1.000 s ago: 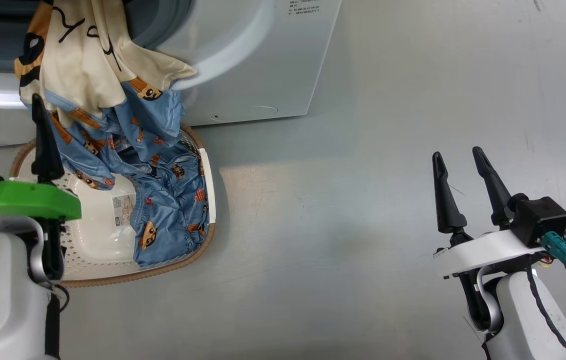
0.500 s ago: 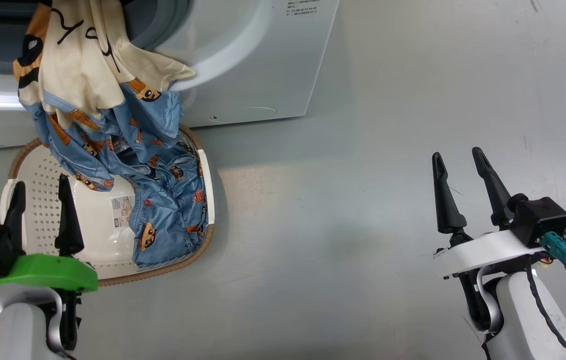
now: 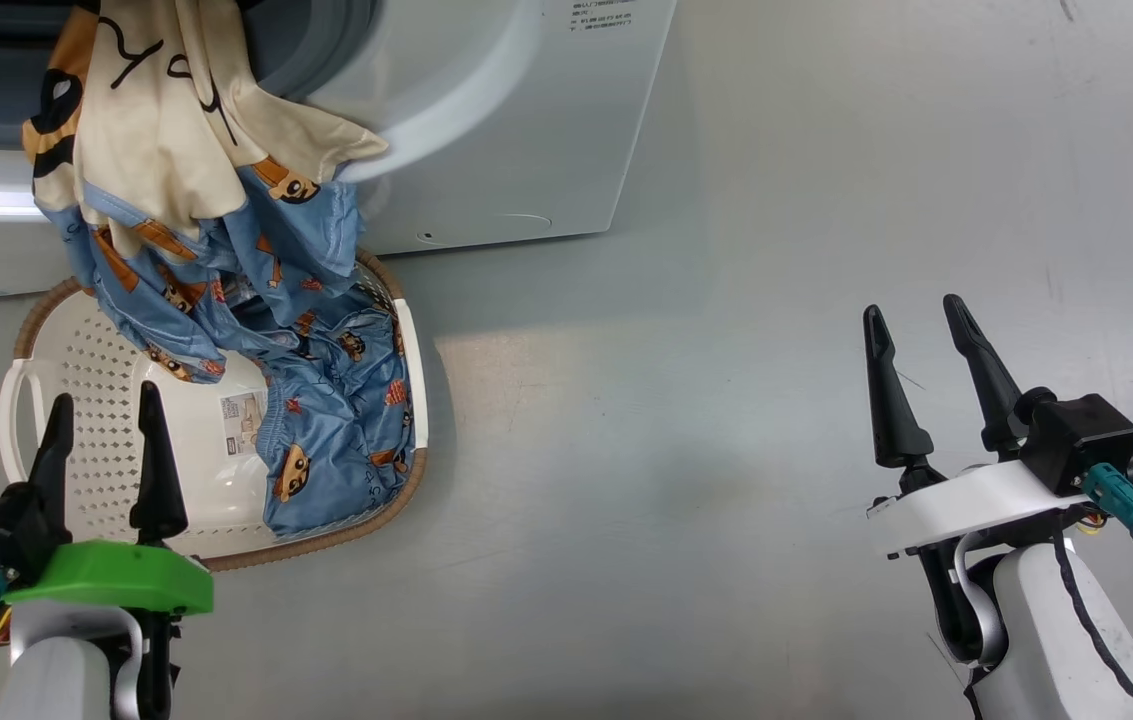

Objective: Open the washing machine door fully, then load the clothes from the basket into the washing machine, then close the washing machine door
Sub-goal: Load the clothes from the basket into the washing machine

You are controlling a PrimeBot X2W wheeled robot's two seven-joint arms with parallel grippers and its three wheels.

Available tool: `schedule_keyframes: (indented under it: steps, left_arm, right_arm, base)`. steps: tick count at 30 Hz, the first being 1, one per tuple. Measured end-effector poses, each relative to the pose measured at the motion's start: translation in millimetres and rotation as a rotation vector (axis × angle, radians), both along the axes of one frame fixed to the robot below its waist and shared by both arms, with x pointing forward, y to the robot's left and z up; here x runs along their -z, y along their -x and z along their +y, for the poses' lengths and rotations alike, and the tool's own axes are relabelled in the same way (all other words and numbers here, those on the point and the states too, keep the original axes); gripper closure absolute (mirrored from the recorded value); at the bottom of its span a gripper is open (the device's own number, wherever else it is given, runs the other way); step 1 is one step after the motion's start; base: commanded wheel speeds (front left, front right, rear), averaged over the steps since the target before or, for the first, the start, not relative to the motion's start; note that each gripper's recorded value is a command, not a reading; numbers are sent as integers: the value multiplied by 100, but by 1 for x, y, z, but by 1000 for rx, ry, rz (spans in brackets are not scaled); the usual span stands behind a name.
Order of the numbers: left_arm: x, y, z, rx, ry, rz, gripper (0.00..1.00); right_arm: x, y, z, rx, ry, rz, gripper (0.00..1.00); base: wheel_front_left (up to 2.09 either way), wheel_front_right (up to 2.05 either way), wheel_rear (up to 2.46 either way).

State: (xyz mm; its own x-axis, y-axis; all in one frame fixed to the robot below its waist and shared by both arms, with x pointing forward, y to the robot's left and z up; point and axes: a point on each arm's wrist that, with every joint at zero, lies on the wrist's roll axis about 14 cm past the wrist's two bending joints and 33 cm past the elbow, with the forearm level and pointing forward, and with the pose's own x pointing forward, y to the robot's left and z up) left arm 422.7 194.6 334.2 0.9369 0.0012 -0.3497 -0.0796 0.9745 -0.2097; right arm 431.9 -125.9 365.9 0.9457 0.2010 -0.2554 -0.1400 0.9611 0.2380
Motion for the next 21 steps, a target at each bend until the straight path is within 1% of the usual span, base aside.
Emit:
schedule_keyframes:
  steps: [12, 21]
  left_arm:
    - [-3, -1, -7, -5, 22, -14, 0]
    - [26, 8, -21, 19, 53, 76, 0]
  right_arm:
    - [2, 0, -1, 2, 1, 6, 0]
    - [16, 2, -1, -3, 11, 40, 0]
  base:
    - [0, 0, 0]
    - [0, 0, 0]
